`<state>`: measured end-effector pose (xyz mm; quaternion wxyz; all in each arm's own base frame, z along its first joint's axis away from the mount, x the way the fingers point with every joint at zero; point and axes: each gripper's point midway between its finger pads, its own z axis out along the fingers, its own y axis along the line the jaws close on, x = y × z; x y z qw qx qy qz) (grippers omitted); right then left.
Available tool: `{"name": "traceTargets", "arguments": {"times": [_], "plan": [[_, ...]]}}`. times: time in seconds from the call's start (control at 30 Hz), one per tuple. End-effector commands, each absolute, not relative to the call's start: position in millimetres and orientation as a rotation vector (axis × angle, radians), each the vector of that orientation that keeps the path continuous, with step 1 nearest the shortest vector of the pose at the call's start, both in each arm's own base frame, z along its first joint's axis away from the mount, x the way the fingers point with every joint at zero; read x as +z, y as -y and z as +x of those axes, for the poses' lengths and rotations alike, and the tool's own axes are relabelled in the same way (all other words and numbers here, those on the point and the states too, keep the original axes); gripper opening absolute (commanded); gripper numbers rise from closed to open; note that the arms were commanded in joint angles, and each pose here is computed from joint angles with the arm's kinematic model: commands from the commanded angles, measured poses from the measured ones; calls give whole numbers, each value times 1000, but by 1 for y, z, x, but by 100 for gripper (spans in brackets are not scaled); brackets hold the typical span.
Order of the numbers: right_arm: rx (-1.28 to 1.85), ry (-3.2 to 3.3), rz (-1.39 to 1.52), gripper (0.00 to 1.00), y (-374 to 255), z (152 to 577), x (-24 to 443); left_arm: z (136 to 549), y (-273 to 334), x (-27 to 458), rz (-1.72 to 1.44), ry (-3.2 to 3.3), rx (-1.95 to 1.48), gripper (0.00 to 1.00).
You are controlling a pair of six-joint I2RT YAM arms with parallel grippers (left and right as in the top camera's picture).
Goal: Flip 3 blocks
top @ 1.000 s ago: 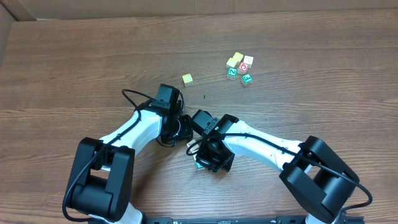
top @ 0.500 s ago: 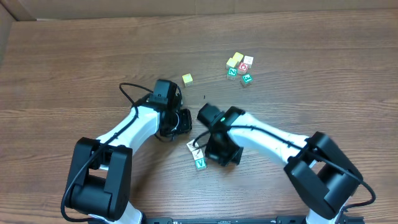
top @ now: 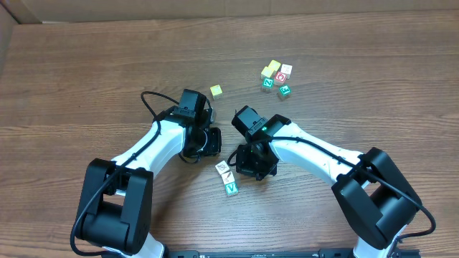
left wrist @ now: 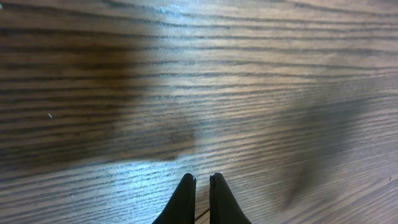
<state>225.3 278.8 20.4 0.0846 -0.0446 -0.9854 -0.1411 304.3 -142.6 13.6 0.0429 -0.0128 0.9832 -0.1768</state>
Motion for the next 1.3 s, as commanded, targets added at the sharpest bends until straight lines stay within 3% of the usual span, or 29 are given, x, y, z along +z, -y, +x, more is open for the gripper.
{"name": "traceTargets", "arguments": {"times": [0.0, 0.8, 1.1, 1.27], "plan": [[-508, 2964, -54, 4, -294, 228, 38, 305, 146, 13, 32, -3008, -541, 4], [-580, 2953, 9, 4, -311, 221, 42, 292, 174, 21, 176, -2999, -719, 4], [-579, 2953, 10, 4, -311, 221, 42, 313, 137, 11, 42, -2987, -379, 4], [-576, 2955, 8, 4, -311, 221, 41, 301, 138, 10, 22, -3036, -392, 4]]}}
